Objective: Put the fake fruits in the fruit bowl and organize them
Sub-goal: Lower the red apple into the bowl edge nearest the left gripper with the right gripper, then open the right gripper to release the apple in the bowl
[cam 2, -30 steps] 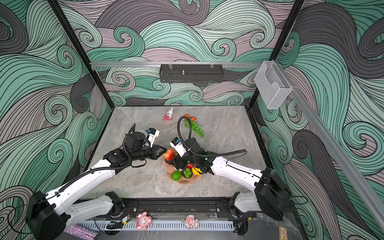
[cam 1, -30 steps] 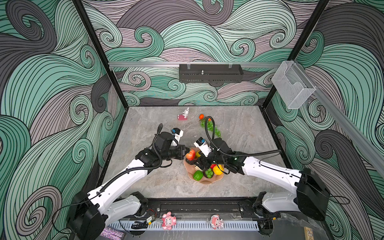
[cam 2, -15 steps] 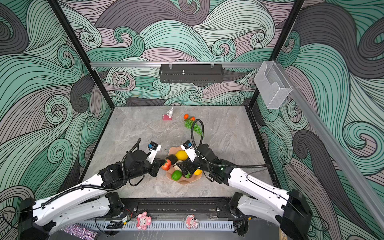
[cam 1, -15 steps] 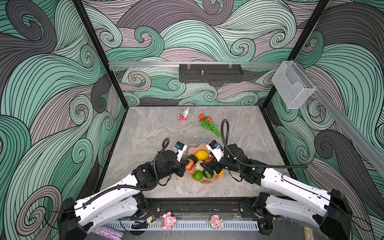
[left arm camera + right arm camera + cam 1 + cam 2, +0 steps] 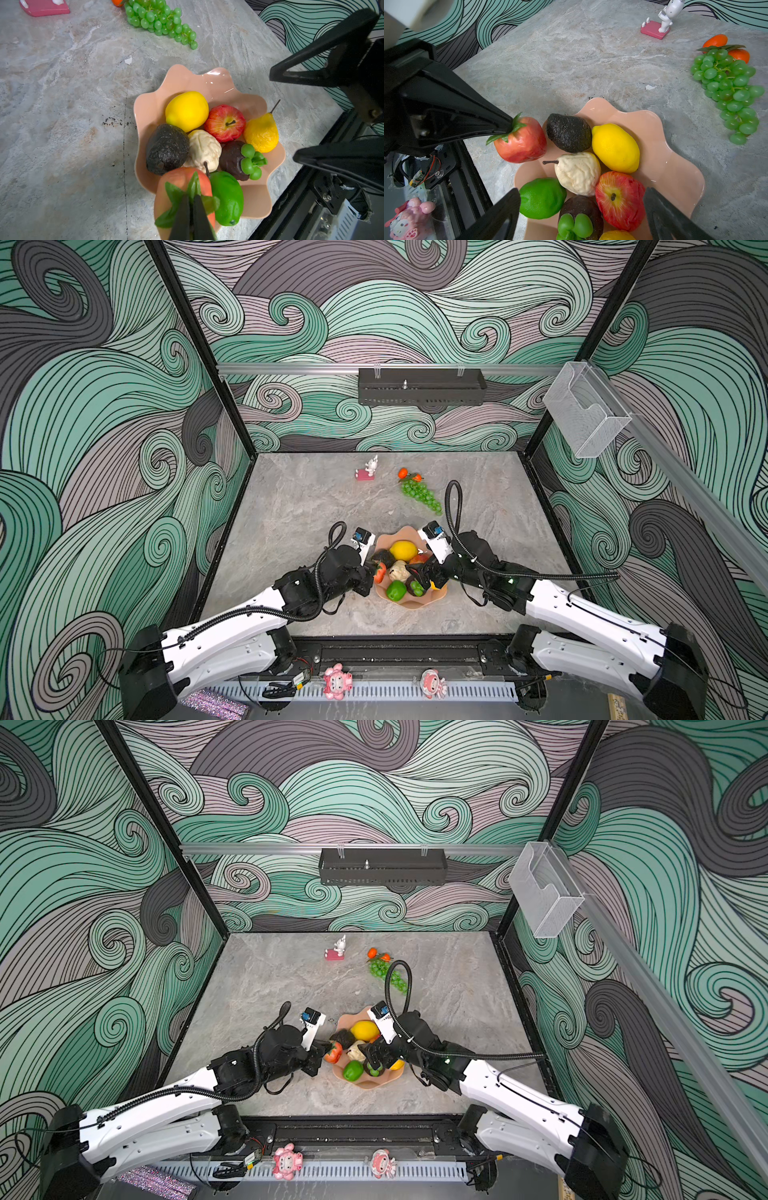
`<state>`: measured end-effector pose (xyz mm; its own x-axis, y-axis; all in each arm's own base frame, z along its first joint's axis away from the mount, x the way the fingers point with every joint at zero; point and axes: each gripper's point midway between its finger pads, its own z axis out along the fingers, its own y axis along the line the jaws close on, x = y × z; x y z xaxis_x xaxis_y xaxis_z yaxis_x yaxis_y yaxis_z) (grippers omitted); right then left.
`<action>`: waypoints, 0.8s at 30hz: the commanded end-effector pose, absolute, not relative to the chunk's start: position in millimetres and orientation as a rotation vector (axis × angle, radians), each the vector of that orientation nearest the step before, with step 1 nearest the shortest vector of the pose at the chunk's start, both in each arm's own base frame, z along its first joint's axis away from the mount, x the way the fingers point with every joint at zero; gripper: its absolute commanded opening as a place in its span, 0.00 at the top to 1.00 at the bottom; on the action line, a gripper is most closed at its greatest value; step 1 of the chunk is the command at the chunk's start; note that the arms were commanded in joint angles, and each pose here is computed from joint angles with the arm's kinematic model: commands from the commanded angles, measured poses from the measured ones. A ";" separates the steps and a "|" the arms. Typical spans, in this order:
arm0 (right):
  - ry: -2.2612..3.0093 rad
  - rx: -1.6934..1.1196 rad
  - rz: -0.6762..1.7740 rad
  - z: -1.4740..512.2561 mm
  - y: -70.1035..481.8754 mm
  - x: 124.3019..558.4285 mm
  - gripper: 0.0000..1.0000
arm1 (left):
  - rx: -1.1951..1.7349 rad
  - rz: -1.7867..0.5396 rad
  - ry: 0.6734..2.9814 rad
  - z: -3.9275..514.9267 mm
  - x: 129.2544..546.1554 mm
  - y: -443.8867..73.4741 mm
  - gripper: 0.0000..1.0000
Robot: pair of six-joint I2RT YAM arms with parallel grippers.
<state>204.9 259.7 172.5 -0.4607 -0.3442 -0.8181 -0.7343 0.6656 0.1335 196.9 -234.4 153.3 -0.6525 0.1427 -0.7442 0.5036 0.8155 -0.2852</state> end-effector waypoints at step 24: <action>2.095 -0.804 0.579 171.2 256.4 209.0 0.04 | 0.343 -0.694 2.298 129.8 194.2 -237.7 0.82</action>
